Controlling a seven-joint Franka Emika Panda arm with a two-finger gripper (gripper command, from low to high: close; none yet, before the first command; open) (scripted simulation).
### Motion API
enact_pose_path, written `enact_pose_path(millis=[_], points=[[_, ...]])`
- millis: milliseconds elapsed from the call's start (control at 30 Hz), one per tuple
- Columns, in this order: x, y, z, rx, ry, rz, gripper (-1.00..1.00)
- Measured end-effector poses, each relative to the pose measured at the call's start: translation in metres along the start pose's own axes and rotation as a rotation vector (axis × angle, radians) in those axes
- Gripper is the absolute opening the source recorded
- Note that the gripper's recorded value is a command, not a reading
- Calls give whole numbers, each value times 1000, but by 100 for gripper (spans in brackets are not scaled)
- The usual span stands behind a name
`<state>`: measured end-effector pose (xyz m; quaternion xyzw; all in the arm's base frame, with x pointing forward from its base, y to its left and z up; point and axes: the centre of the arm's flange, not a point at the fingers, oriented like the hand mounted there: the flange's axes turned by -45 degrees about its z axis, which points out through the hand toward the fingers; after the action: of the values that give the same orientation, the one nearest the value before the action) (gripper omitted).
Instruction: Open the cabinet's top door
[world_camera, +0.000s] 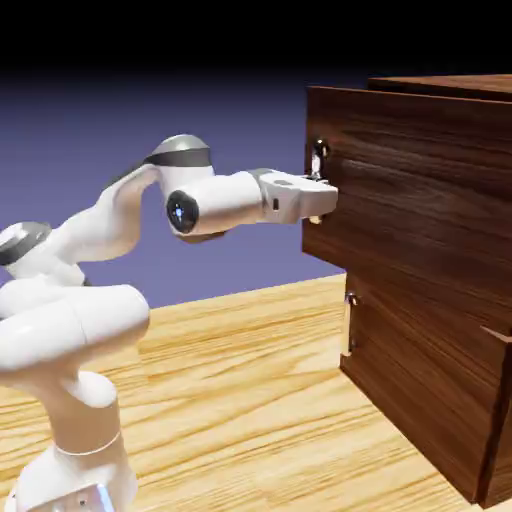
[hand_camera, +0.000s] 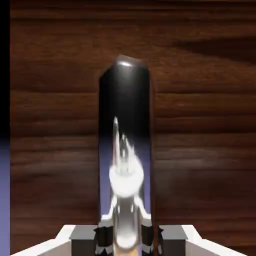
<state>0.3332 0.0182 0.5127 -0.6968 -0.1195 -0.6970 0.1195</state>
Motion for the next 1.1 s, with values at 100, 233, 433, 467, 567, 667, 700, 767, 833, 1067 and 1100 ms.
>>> enact_pose_path(millis=[100, 233, 433, 467, 567, 667, 700, 767, 833, 1067, 1100], points=[[0, 10, -23, 61, 0, 0, -100], [0, 23, -49, 135, 0, 0, -100], [0, 44, -84, 235, 0, 0, -100], [0, 48, -89, 251, 0, 0, -100], [0, 60, -105, 300, 0, 0, -100], [0, 73, -120, 351, 0, 0, -100], [0, 78, -126, 369, 0, 0, -100], [0, 88, -136, 405, 0, 0, -100], [0, 98, -146, 439, 0, 0, -100], [0, 135, -177, 559, 0, 0, -100], [0, 140, -182, 576, 0, 0, -100]])
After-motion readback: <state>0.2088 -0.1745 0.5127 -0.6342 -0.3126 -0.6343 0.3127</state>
